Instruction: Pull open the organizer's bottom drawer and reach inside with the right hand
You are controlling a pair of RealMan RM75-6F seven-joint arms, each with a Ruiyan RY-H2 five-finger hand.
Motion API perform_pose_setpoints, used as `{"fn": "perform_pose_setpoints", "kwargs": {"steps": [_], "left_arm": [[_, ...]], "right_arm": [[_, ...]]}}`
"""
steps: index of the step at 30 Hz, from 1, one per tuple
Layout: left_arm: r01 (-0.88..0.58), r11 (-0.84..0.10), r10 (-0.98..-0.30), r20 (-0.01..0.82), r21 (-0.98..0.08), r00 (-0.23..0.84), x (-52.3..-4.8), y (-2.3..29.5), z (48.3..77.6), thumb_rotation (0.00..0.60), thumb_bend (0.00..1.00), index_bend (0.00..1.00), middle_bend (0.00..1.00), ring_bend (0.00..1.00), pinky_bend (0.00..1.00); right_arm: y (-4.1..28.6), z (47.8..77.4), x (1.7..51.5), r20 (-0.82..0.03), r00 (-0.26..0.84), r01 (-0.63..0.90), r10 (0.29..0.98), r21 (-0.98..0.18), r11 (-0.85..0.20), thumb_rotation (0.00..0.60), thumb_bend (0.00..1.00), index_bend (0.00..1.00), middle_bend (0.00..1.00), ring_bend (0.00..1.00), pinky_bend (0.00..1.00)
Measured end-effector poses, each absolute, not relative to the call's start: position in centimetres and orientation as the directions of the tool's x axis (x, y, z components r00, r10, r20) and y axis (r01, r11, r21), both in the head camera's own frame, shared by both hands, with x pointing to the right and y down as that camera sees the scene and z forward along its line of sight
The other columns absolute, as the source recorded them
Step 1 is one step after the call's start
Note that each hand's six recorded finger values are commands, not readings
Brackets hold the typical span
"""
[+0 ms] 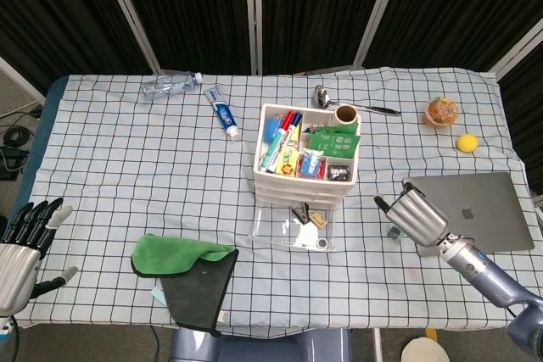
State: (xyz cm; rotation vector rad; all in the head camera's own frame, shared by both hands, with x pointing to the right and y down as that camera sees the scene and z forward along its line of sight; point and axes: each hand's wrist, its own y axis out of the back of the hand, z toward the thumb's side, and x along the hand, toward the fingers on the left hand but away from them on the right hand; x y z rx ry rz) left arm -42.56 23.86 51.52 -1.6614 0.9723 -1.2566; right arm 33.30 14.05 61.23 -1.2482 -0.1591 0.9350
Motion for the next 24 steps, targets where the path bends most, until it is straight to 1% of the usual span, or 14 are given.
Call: {"fn": "perform_pose_setpoints", "kwargs": {"steps": [2, 3, 5, 7, 8, 9, 10, 11, 12, 15, 16, 19, 21, 24], "left_arm": [[-0.1, -0.376, -0.914, 0.352, -0.921, 0.202, -42.6, 23.8, 51.8, 0.6, 0.0, 0.0, 0.0, 0.0, 0.0], [-0.099, -0.381, -0.912, 0.357, -0.919, 0.2, -42.7, 23.7, 52.0, 0.6, 0.0, 0.0, 0.0, 0.0, 0.0], [-0.1, -0.388, -0.911, 0.365, -0.916, 0.191, -42.9, 23.4, 52.3, 0.6, 0.0, 0.0, 0.0, 0.0, 0.0], [-0.104, -0.388, -0.912, 0.365, -0.916, 0.187, -42.9, 23.2, 52.6, 0.6, 0.0, 0.0, 0.0, 0.0, 0.0], [-0.104, -0.389, -0.912, 0.366, -0.916, 0.186, -43.0, 23.2, 52.7, 0.6, 0.0, 0.0, 0.0, 0.0, 0.0], [-0.104, -0.389, -0.911, 0.367, -0.915, 0.187, -43.0, 23.1, 52.8, 0.6, 0.0, 0.0, 0.0, 0.0, 0.0], [-0.106, -0.39, -0.911, 0.367, -0.915, 0.187, -42.9, 23.1, 52.9, 0.6, 0.0, 0.0, 0.0, 0.0, 0.0], [-0.108, -0.391, -0.911, 0.367, -0.914, 0.188, -43.0, 23.1, 53.0, 0.6, 0.0, 0.0, 0.0, 0.0, 0.0], [-0.111, -0.391, -0.911, 0.368, -0.913, 0.187, -43.0, 23.1, 53.1, 0.6, 0.0, 0.0, 0.0, 0.0, 0.0], [-0.108, -0.392, -0.911, 0.37, -0.913, 0.18, -43.3, 23.0, 53.5, 0.6, 0.0, 0.0, 0.0, 0.0, 0.0], [-0.105, -0.391, -0.912, 0.369, -0.914, 0.177, -43.4, 22.9, 53.6, 0.6, 0.0, 0.0, 0.0, 0.0, 0.0], [-0.095, -0.385, -0.915, 0.366, -0.918, 0.17, -43.6, 22.9, 54.0, 0.6, 0.0, 0.0, 0.0, 0.0, 0.0], [-0.091, -0.382, -0.916, 0.364, -0.92, 0.168, -43.6, 22.9, 54.2, 0.6, 0.0, 0.0, 0.0, 0.0, 0.0], [-0.087, -0.378, -0.918, 0.36, -0.922, 0.168, -43.7, 23.0, 54.4, 0.6, 0.0, 0.0, 0.0, 0.0, 0.0]], "right_arm": [[13.8, 60.5, 34.2, -0.335, 0.599, -0.499, 0.727, -0.866, 0.012, 0.6, 0.0, 0.38, 0.75, 0.72, 0.6], [13.6, 60.2, 34.8, -0.323, 0.576, -0.496, 0.75, -0.868, 0.007, 0.6, 0.0, 0.38, 0.7, 0.67, 0.56], [13.4, 59.8, 36.4, -0.303, 0.502, -0.49, 0.81, -0.871, -0.022, 0.6, 0.0, 0.36, 0.6, 0.59, 0.5], [13.3, 59.4, 38.0, -0.285, 0.422, -0.479, 0.86, -0.876, -0.055, 0.6, 0.0, 0.3, 0.48, 0.46, 0.42], [13.4, 59.2, 39.1, -0.275, 0.365, -0.465, 0.89, -0.881, -0.081, 0.6, 0.0, 0.29, 0.44, 0.41, 0.39], [13.5, 59.0, 39.9, -0.268, 0.321, -0.448, 0.908, -0.888, -0.104, 0.6, 0.0, 0.27, 0.37, 0.34, 0.35], [13.7, 58.9, 40.6, -0.264, 0.281, -0.426, 0.923, -0.896, -0.127, 0.6, 0.0, 0.24, 0.31, 0.27, 0.31], [13.9, 58.8, 41.3, -0.261, 0.238, -0.389, 0.936, -0.908, -0.154, 0.6, 0.0, 0.23, 0.28, 0.23, 0.27], [14.1, 58.7, 41.7, -0.26, 0.213, -0.358, 0.942, -0.918, -0.173, 0.6, 0.0, 0.2, 0.22, 0.17, 0.22], [15.1, 58.6, 42.6, -0.264, 0.148, -0.234, 0.953, -0.946, -0.226, 0.6, 0.0, 0.16, 0.11, 0.04, 0.11], [15.4, 58.6, 42.8, -0.267, 0.132, -0.196, 0.955, -0.951, -0.239, 0.6, 0.0, 0.14, 0.08, 0.02, 0.08], [16.6, 58.6, 43.4, -0.284, 0.087, -0.075, 0.955, -0.958, -0.278, 0.6, 0.0, 0.11, 0.03, 0.0, 0.03], [17.7, 58.7, 43.8, -0.301, 0.06, 0.003, 0.952, -0.953, -0.302, 0.6, 0.0, 0.1, 0.02, 0.0, 0.01], [19.3, 58.6, 44.0, -0.321, 0.041, 0.065, 0.946, -0.944, -0.323, 0.6, 0.0, 0.08, 0.02, 0.0, 0.0]]}}
